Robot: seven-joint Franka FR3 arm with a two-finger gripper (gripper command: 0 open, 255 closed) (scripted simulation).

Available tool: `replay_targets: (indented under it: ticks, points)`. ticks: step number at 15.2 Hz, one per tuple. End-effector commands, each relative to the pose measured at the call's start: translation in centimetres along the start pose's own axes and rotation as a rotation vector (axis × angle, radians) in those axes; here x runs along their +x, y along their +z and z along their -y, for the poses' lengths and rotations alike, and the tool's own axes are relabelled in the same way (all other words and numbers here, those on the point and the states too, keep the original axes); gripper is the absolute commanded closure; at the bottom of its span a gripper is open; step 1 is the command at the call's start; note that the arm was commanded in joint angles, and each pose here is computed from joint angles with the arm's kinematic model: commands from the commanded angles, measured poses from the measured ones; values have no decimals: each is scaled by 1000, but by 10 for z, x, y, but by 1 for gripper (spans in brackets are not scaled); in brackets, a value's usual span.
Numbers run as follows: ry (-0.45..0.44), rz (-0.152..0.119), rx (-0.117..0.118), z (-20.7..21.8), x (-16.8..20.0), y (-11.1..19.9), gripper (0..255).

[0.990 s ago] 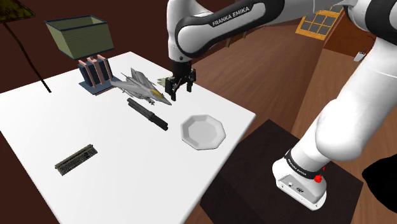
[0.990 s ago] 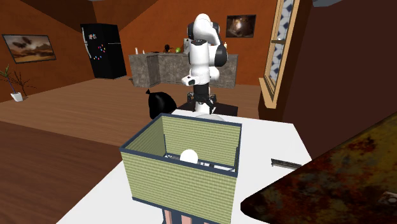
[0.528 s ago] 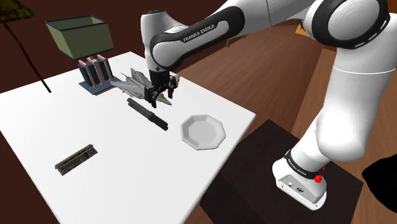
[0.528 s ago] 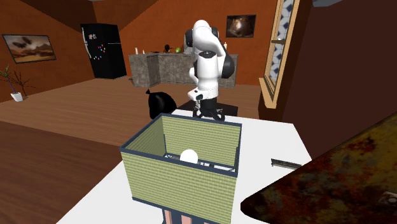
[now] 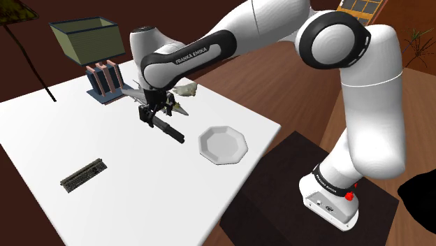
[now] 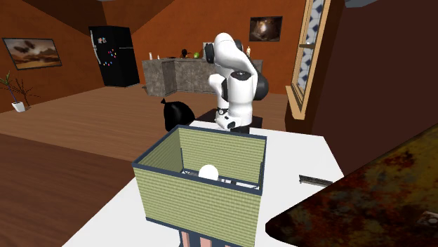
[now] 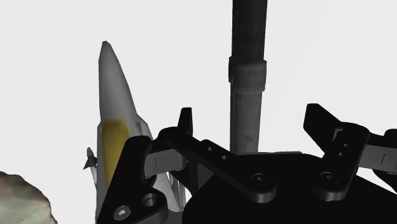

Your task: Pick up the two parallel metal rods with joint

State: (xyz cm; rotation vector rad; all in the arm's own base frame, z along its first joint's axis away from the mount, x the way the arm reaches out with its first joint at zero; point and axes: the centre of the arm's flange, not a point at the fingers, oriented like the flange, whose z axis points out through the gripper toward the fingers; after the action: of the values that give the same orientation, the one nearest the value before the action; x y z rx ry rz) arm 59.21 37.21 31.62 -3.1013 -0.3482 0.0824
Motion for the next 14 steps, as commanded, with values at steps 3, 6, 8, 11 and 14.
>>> replay_targets:
  ticks: [3,6,8,11,14]
  points:
    - [-1,-1,0,1,4,21,0]
    - [-1,-1,0,1,5,35,0]
    - [-1,-1,0,0,4,35,255]
    - [-1,-1,0,0,4,35,255]
    - [-1,-1,0,0,4,35,255]
